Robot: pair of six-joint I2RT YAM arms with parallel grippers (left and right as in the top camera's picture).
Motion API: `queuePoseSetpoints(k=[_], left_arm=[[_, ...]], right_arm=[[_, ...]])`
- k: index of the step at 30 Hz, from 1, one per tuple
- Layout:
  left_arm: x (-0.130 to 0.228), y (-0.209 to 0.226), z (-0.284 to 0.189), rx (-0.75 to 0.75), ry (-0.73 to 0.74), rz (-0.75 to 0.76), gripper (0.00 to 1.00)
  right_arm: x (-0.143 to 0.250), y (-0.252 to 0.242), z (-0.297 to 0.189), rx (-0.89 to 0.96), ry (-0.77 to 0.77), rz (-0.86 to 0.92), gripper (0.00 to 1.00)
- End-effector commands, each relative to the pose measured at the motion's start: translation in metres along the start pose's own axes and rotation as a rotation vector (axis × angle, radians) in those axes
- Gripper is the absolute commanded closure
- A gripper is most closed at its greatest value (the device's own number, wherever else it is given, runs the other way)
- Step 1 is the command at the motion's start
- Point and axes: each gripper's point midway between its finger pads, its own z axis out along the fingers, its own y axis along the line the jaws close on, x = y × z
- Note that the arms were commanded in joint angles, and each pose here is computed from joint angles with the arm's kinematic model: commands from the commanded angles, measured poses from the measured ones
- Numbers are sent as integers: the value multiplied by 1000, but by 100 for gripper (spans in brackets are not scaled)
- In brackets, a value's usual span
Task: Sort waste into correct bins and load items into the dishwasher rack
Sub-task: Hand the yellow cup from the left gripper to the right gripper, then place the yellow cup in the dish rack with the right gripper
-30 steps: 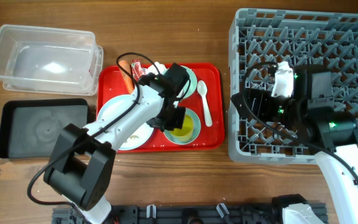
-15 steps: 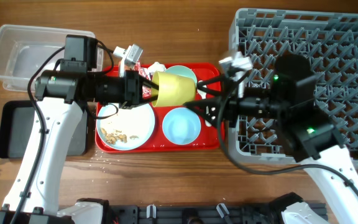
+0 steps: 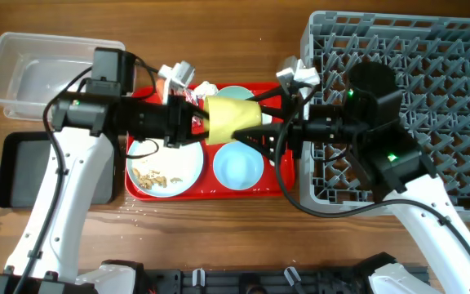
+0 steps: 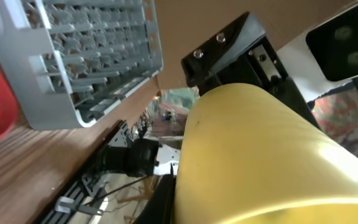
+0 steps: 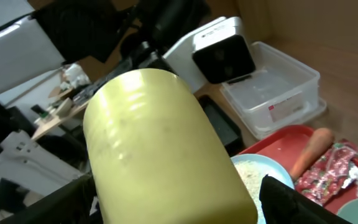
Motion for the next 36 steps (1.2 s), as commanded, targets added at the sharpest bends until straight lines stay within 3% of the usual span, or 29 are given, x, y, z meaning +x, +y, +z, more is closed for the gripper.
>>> queuePoseSetpoints(k=[1,3,5,7,8,9,12,15,19,20,26,28,30,32,36], left_arm=[[17,-22,16,75,81,84,96],[19,-18,20,46,90,88,96],[16,-15,19,27,77,96,96],[10,-15,16,28,56,120,88],[3,-14,11,26,30,138,41],[-1,-14,8,24,16,147,3],[-13,-4,-4,-21,-42,142,0],[-24,10,-19,-86,-103,123,0],[-31,24,-27,-160,-144,112,0],[-32,26,-28,-173,-147,110,0],[-30,27,-28,-179,-145,99,0],[-29,34,-29,-213,-146,75,0],[-28,38,-30,-236,-149,66,0],[-28,38,-29,-236,-148,63,0],[-30,47,-32,-291,-160,56,0]], right_arm=[[-3,9,-4,-72,4,-48,12],[0,21,-5,-143,16,-56,20],[1,28,-6,-183,24,-56,41],[3,27,-6,-180,31,-31,43],[5,23,-6,-160,35,-16,46],[5,20,-6,-136,36,-6,48],[9,-3,-14,82,32,40,49],[21,-41,-56,488,12,157,50],[86,-90,-201,1322,-58,544,50],[103,-91,-224,1439,-48,619,51],[164,-137,-225,1539,234,862,50],[184,-149,-205,1453,343,935,41],[200,-158,-200,1450,413,989,23],[199,-160,-191,1407,416,1013,6],[149,-156,-184,1340,300,920,4]])
